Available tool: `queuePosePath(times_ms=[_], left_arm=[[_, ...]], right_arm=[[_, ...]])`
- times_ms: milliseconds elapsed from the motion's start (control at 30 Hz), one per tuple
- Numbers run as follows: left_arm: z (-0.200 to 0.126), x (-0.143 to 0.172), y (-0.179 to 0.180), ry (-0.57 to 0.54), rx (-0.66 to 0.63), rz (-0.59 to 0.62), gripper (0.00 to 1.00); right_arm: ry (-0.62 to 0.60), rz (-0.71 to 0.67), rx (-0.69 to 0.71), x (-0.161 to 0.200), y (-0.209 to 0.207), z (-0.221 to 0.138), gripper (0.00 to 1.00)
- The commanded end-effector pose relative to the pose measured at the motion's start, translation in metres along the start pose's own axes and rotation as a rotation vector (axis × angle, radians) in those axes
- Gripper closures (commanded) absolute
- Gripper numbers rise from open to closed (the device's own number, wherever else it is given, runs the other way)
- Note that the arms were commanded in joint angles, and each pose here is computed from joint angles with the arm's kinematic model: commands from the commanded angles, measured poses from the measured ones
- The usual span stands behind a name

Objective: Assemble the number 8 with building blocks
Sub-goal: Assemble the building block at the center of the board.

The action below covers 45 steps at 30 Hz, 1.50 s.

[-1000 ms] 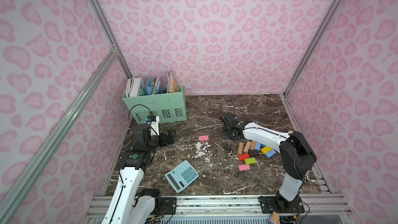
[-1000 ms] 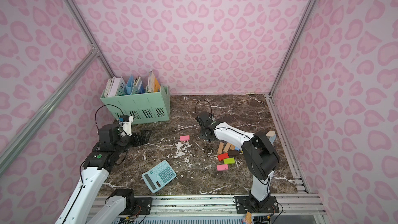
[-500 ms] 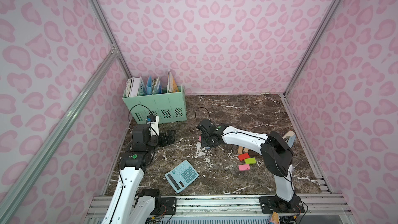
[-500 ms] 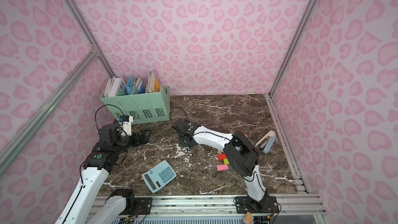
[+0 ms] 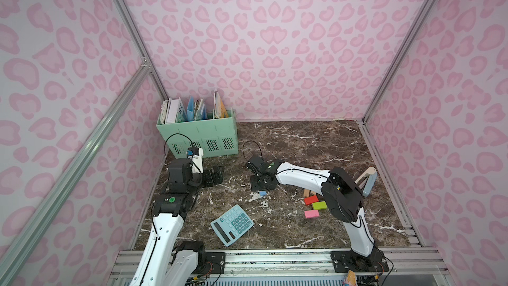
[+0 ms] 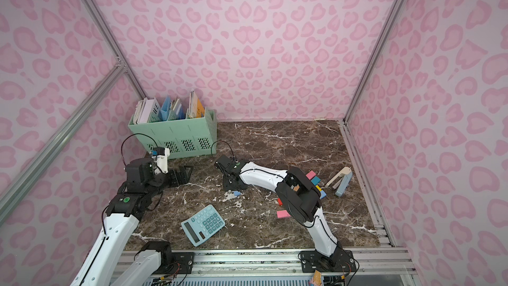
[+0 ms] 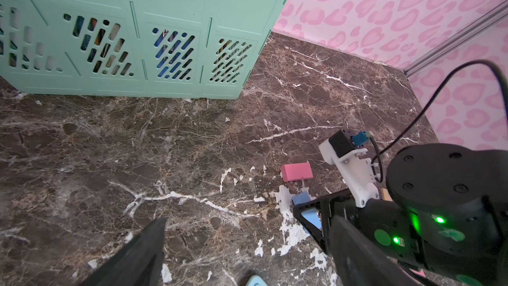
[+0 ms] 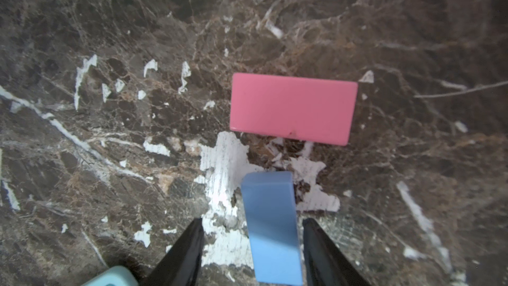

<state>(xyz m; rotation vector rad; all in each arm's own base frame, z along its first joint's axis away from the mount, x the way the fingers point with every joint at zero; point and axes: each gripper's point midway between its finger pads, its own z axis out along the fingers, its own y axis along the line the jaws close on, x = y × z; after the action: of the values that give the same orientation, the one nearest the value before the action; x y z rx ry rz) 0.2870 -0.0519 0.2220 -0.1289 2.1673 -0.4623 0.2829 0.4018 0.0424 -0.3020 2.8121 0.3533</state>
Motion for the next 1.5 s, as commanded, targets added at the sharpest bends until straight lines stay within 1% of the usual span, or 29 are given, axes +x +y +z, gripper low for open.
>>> queuePosePath(times_ms=[0,100,167,233,333,467,567,733,933,1033,1167,1267,1467], left_arm=[[0.001,0.0,0.001,-0.003,-0.005,0.0,0.04],[0.0,0.001,0.003,0.012,-0.019,-0.031,0.05],[-0.001,0.003,0.002,0.02,-0.02,-0.06,0.07],[-0.002,0.006,0.0,0.031,-0.022,-0.089,0.07],[-0.001,0.015,-0.009,0.062,-0.045,-0.11,0.08],[0.007,0.033,-0.024,0.114,-0.089,-0.091,0.08],[0.016,0.048,-0.036,0.155,-0.132,-0.065,0.09],[0.038,0.07,-0.067,0.216,-0.156,-0.044,0.11],[0.07,0.1,-0.106,0.275,-0.171,0.0,0.11],[0.087,0.109,-0.115,0.292,-0.193,0.004,0.11],[0.106,0.123,-0.117,0.335,-0.231,-0.02,0.13],[0.12,0.134,-0.122,0.371,-0.234,-0.028,0.17],[0.138,0.154,-0.118,0.426,-0.279,-0.036,0.24]], right_arm=[[0.009,-0.007,-0.009,0.001,0.0,-0.004,0.37],[-0.04,0.008,-0.04,-0.011,-0.002,-0.023,0.35],[-0.098,0.02,-0.06,-0.023,-0.008,-0.045,0.34],[-0.144,0.027,-0.07,-0.032,-0.019,-0.065,0.32],[-0.201,0.045,-0.066,-0.04,-0.048,-0.086,0.27],[-0.242,0.084,-0.022,-0.032,-0.101,-0.101,0.21],[-0.272,0.118,0.002,-0.021,-0.135,-0.112,0.19],[-0.329,0.168,-0.006,-0.01,-0.17,-0.134,0.19],[-0.416,0.215,0.004,-0.008,-0.2,-0.157,0.19],[-0.442,0.227,0.001,-0.007,-0.211,-0.165,0.19],[-0.456,0.238,0.009,-0.008,-0.224,-0.167,0.19],[-0.448,0.236,0.017,-0.009,-0.232,-0.162,0.19],[-0.42,0.231,0.034,-0.015,-0.241,-0.149,0.19]])
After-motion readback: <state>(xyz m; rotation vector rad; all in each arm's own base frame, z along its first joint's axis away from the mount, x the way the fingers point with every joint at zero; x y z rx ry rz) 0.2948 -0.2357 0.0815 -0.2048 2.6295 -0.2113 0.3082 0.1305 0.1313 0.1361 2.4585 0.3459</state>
